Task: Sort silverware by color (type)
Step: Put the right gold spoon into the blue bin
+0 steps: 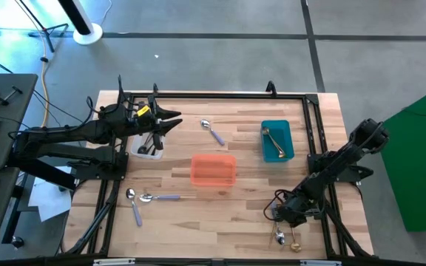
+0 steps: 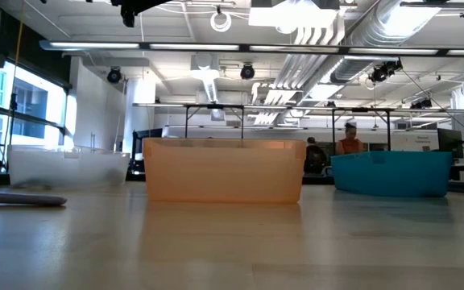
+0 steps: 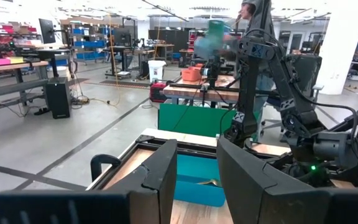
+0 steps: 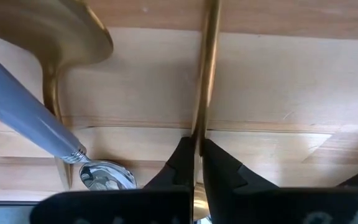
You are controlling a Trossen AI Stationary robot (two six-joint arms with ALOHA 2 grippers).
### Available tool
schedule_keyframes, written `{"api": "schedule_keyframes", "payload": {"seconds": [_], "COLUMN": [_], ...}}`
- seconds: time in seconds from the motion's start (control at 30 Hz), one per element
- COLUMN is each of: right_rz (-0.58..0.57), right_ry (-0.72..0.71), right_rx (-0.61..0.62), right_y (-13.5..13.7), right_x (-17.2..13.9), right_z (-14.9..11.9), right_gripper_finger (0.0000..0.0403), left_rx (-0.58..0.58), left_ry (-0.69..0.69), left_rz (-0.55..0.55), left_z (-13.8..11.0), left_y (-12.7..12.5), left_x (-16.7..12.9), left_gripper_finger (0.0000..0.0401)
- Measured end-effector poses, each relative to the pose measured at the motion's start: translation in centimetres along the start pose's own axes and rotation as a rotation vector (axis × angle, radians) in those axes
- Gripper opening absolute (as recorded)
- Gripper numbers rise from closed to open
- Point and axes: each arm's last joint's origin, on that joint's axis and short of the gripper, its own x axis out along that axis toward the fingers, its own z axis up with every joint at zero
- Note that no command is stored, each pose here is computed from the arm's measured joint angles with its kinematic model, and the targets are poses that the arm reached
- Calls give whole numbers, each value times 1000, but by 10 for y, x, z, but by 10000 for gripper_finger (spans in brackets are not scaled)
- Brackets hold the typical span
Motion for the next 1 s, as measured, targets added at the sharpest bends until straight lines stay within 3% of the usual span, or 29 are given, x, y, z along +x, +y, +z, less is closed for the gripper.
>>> {"api": "schedule_keyframes", "payload": {"seconds": [0.7, 1.0], "right_rz": [36, 130], "right_ry": [9, 25], "right_rx": [-19, -51], "right_y": [0, -8], "right_x": [-25, -51], "right_z": [-15, -21], "right_gripper_finger": [0, 0], "left_rx": [2, 2], "left_ry": [0, -1], "left_rz": [0, 8], "left_z": [0, 0], "left_y": [0, 0], "left_x": [0, 0], "left_gripper_finger": [106, 106]}}
